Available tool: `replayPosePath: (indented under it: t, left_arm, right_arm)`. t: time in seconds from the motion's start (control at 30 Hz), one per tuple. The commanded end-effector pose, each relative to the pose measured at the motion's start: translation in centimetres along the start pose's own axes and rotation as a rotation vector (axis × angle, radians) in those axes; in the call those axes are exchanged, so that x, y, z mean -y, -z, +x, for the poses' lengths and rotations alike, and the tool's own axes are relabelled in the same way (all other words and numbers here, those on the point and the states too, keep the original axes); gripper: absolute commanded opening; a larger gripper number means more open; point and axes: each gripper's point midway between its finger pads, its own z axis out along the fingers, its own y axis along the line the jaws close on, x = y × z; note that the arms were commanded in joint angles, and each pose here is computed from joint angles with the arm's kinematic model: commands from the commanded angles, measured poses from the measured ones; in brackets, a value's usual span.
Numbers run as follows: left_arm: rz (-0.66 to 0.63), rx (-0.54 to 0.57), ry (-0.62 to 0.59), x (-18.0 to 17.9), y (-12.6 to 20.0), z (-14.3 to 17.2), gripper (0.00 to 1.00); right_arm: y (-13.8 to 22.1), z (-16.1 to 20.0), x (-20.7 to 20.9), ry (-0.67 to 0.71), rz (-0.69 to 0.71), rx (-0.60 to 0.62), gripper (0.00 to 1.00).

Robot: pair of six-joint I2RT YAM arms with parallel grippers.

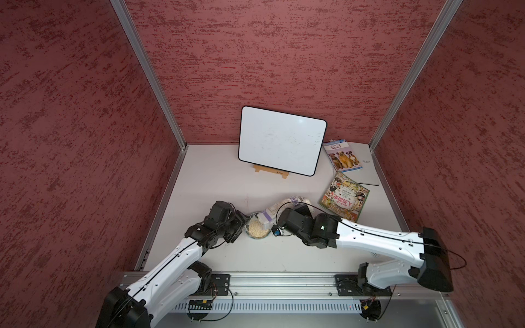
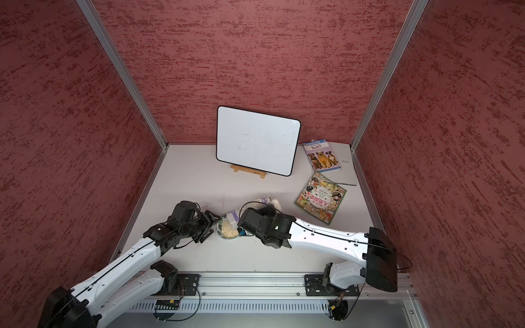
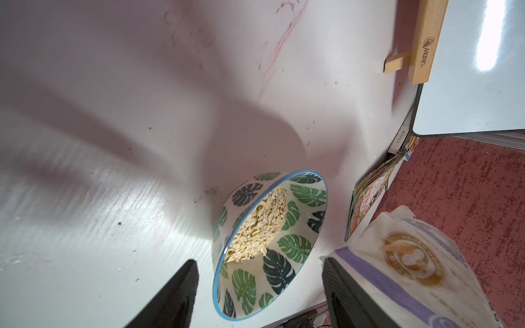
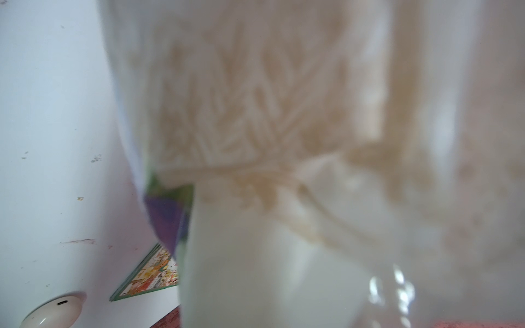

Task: Pour the oats into the breakfast bowl
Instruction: Pour the oats into the bowl.

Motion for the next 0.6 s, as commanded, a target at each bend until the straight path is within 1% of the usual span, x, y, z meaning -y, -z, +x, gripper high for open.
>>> replayPosePath:
  t: [0.0, 0.13, 0.4, 0.57]
  left_arm:
    - [0.027, 0.001, -0.01, 1.3, 0.9, 0.1, 0.72]
    - [0.036, 0.004, -0.011, 1.7, 1.2, 0.1, 0.72]
    - [0.063, 0.014, -0.02, 3.0, 2.4, 0.0, 0.72]
    - [0.093, 0.024, -0.029, 4.3, 3.4, -0.1, 0.72]
  right_arm:
    - [1.8, 0.5, 3.2, -0.253, 0.116, 0.056, 0.0]
    - [2.2, 0.4, 3.3, -0.363, 0.108, 0.112, 0.0]
    - [1.5, 0.4, 1.7, -0.481, 0.076, 0.157, 0.0]
    - [1.6, 0.4, 1.2, -0.6, 0.066, 0.21, 0.0]
